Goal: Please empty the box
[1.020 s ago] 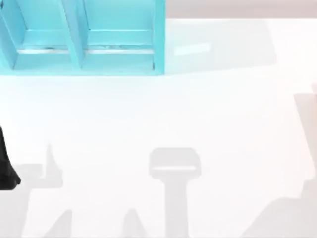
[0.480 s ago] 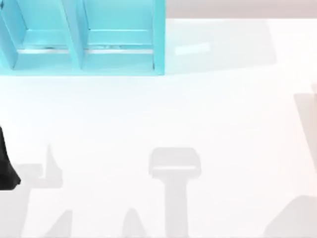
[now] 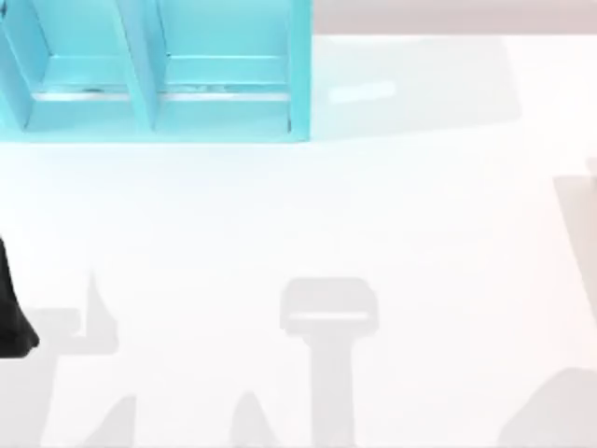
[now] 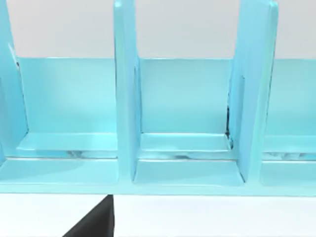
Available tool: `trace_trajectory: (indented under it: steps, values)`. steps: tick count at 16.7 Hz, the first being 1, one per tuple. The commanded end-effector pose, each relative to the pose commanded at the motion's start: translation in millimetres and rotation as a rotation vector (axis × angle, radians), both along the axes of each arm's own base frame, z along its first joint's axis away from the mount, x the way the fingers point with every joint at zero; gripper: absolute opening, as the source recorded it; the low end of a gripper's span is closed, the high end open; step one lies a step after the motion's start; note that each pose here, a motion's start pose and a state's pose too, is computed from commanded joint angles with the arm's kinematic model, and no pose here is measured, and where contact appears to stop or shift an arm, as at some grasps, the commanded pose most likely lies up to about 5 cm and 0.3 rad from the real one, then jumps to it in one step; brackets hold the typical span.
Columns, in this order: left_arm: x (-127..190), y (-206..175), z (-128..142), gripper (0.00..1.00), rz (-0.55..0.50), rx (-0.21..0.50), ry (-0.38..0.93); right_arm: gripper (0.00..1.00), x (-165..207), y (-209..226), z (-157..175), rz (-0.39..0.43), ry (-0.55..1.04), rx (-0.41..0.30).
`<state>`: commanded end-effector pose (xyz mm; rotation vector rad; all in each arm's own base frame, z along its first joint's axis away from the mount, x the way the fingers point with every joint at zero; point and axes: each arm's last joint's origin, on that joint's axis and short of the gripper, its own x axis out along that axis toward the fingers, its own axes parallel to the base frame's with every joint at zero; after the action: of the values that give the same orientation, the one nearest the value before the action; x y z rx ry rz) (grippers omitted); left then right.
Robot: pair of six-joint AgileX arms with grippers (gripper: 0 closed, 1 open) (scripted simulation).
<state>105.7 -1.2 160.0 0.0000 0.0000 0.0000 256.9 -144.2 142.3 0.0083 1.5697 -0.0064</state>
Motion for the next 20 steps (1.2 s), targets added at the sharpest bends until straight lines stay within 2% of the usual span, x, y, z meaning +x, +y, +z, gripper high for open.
trace_trajectory:
  steps: [5,6,15,20]
  values:
    - [0.0,0.0,0.0,1.0,0.0,0.0,0.0,0.02,0.0,0.0,0.0,0.0,0.0,0.0]
    - [0.0,0.0,0.0,1.0,0.0,0.0,0.0,0.0,0.0,0.0,0.0,0.0,0.0,0.0]
    - [0.0,0.0,0.0,1.0,0.0,0.0,0.0,0.0,0.2,-0.2,1.4,-0.001,-0.002,-0.002]
    - [0.0,0.0,0.0,1.0,0.0,0.0,0.0,0.0,8.1,-5.0,40.8,0.003,-0.002,-0.002]
